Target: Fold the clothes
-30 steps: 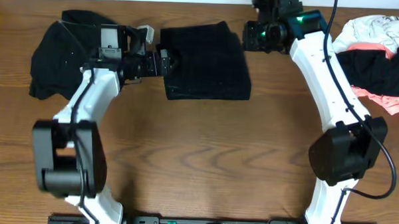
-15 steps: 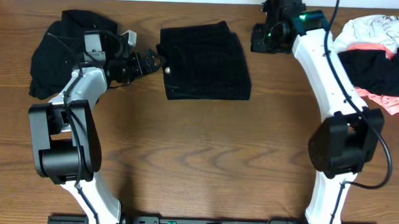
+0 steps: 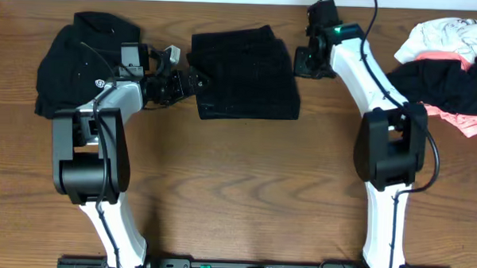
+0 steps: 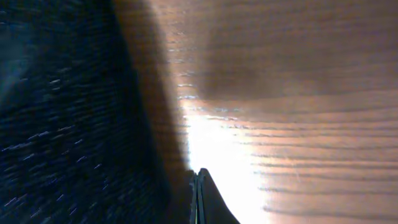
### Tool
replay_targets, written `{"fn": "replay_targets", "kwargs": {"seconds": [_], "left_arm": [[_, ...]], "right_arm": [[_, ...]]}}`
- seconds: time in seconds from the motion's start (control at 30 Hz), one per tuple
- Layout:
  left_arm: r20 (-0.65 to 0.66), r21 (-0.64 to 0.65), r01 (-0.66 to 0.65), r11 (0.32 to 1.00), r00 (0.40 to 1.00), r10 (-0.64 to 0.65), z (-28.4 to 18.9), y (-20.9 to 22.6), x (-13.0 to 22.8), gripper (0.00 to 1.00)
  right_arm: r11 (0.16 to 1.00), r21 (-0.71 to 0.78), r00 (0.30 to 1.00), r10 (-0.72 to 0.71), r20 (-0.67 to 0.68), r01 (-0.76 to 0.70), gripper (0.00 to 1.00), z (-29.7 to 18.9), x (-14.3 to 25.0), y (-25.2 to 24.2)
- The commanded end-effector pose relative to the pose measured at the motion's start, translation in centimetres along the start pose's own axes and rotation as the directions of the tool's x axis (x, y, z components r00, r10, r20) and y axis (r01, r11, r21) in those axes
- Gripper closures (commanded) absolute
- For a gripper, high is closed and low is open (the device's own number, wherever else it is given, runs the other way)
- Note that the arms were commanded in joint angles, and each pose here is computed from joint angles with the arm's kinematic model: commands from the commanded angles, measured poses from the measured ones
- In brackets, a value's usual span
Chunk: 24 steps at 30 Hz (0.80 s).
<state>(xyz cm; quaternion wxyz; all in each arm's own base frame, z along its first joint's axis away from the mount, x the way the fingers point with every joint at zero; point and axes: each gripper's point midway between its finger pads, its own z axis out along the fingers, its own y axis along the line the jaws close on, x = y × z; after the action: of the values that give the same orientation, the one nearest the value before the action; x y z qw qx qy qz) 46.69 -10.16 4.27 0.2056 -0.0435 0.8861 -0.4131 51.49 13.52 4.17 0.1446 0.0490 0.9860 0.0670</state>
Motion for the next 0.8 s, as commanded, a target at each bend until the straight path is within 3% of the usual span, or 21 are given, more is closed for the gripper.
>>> {"fn": "replay_targets", "kwargs": {"seconds": [0.0, 0.43, 0.77], "left_arm": [[-0.019, 0.074, 0.011, 0.997, 1.000, -0.010, 0.4, -0.8, 0.3, 0.02], [-0.013, 0.164, -0.004, 0.986, 1.000, 0.006, 0.3, -2.4, -0.1, 0.02], [0.031, 0.047, 0.027, 0.999, 0.999, -0.029, -0.4, 0.5, -0.9, 0.02]], "right_arm": [[0.999, 0.025, 0.999, 0.046, -0.014, -0.046, 0.99, 1.6, 0.2, -0.9], [0.999, -0.024, 0.997, 0.037, -0.064, -0.039, 0.99, 4.1, 1.6, 0.8], [0.999, -0.025, 0.997, 0.026, -0.069, -0.028, 0.99, 4.1, 1.9, 1.3]]}}
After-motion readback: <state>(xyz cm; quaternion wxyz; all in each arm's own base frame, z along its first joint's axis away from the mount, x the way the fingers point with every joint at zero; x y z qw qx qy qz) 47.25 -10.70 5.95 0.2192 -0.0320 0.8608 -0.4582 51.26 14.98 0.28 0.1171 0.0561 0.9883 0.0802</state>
